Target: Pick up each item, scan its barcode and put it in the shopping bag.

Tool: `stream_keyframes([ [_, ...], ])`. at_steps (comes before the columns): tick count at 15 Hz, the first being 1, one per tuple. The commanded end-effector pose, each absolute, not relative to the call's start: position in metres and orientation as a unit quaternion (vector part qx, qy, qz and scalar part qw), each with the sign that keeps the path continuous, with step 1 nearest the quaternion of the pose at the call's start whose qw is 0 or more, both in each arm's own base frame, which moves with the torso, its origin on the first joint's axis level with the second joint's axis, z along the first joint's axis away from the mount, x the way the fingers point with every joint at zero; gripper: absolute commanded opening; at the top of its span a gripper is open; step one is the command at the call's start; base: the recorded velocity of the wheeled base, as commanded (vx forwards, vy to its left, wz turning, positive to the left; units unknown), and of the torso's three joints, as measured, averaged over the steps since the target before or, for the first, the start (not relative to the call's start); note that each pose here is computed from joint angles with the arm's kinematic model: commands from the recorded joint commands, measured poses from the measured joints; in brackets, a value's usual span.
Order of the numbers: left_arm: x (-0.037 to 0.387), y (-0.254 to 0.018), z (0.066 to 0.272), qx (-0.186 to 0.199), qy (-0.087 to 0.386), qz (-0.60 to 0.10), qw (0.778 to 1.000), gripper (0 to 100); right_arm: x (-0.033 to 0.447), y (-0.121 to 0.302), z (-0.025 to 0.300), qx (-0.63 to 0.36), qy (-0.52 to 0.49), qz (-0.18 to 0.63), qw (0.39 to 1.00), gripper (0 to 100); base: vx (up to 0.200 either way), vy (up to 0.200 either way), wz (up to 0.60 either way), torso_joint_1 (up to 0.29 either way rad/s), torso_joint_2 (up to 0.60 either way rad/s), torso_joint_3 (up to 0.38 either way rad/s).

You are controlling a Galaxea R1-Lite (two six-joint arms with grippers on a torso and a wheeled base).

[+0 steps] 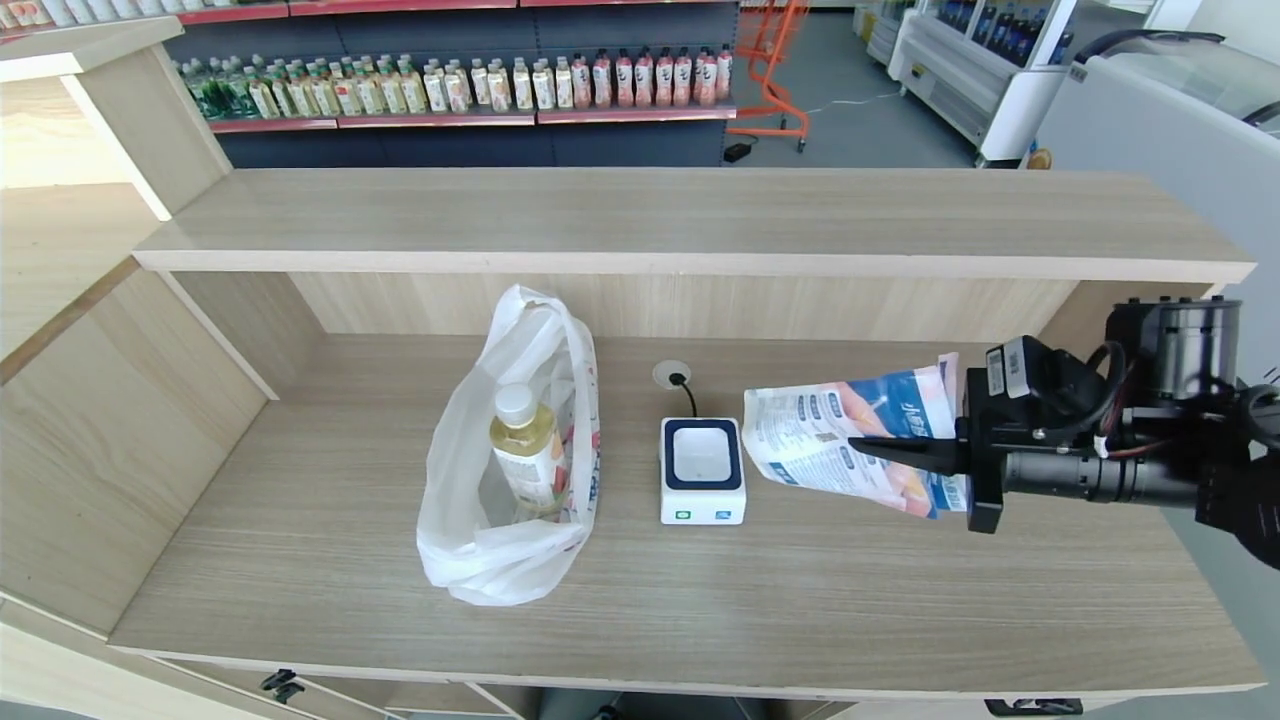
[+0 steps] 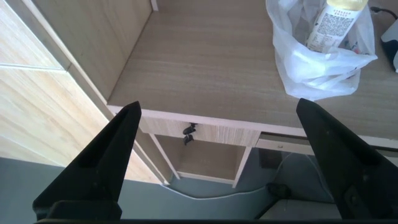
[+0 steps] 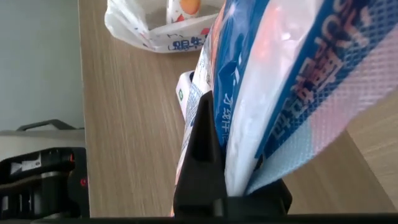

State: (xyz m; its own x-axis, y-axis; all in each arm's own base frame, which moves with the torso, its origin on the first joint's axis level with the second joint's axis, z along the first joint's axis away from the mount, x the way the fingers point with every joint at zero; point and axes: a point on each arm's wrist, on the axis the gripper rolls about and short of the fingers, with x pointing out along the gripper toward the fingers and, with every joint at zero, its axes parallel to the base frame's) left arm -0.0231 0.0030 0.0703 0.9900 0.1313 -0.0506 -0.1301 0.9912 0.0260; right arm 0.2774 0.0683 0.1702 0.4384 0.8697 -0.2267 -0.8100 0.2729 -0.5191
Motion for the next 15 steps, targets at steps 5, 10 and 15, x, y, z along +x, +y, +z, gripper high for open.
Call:
stream_keyframes([
  [5,-0.023,0.003,0.070,0.012,0.026,0.066,0.997,100,0.324,0.068,0.138,-0.321,-0.057,0.541,0.775,0,0.000,0.000,0.00,0.000,0.00,0.000],
  [10,-0.023,0.003,0.070,0.012,0.026,0.066,0.997,100,0.348,0.079,0.143,-0.317,-0.077,0.548,0.770,0,0.000,0.000,0.00,0.000,0.00,0.000],
  [15,-0.023,0.003,0.070,0.012,0.026,0.066,0.997,100,0.359,0.104,0.141,-0.310,-0.093,0.572,0.754,0,0.000,0.000,0.00,0.000,0.00,0.000],
])
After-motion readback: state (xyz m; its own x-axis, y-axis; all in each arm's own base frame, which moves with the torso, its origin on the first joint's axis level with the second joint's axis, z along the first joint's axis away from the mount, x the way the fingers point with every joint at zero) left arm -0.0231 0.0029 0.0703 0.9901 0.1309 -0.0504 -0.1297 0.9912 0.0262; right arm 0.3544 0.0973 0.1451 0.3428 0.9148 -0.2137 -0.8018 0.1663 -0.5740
